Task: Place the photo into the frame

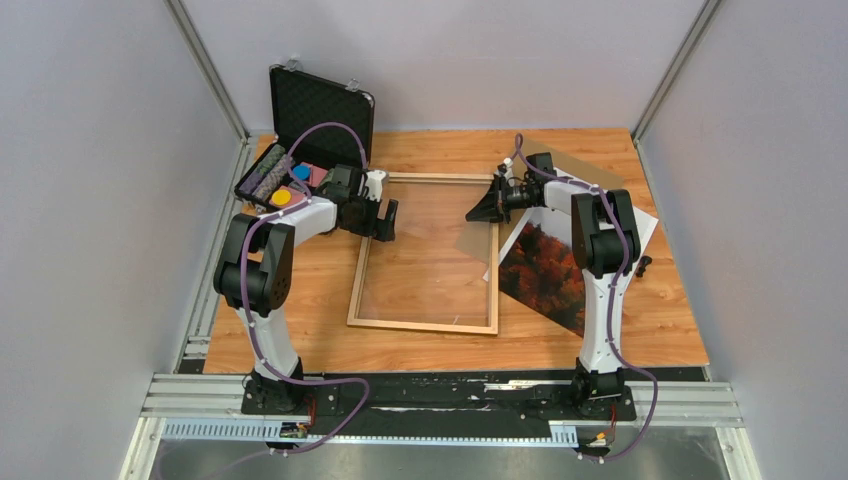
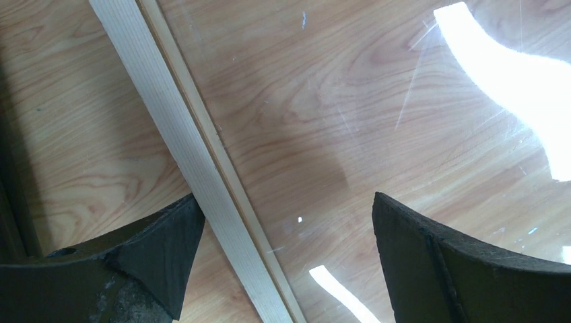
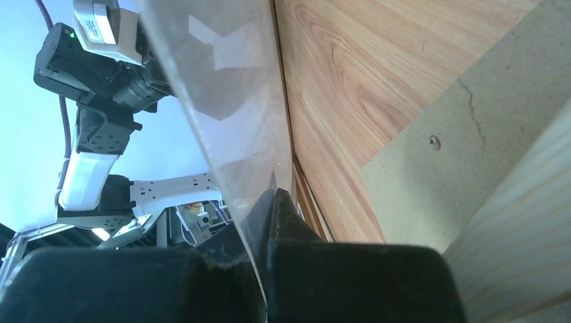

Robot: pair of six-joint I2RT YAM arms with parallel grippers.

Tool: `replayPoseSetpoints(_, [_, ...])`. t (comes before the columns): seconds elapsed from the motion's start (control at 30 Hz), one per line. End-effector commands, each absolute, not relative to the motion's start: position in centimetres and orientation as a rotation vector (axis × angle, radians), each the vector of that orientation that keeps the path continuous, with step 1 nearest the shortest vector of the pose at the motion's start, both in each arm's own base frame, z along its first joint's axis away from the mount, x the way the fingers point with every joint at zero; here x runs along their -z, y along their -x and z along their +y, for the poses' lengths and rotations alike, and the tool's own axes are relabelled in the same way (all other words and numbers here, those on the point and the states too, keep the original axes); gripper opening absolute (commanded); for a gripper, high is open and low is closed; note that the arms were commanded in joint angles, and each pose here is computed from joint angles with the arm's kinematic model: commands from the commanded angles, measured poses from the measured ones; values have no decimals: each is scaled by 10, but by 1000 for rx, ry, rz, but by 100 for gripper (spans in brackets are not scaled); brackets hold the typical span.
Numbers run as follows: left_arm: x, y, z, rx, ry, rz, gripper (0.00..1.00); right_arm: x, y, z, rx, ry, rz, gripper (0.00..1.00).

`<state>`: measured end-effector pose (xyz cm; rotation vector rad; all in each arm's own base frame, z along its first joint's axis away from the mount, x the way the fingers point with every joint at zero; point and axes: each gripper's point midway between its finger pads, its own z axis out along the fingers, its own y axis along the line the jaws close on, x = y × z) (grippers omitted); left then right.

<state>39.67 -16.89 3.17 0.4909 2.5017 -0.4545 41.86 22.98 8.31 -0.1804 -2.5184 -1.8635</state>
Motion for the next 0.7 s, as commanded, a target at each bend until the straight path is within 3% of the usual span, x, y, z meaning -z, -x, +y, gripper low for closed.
replayPoseSetpoints(0.0, [-42,-390,-184,548,-518,2463,100,-97,-420,233,1895,180,-2497,0])
replayPoseSetpoints(0.67, [-49,-393,-185,544,-515,2446,100,-95,-417,235,1950,221,-2449,0])
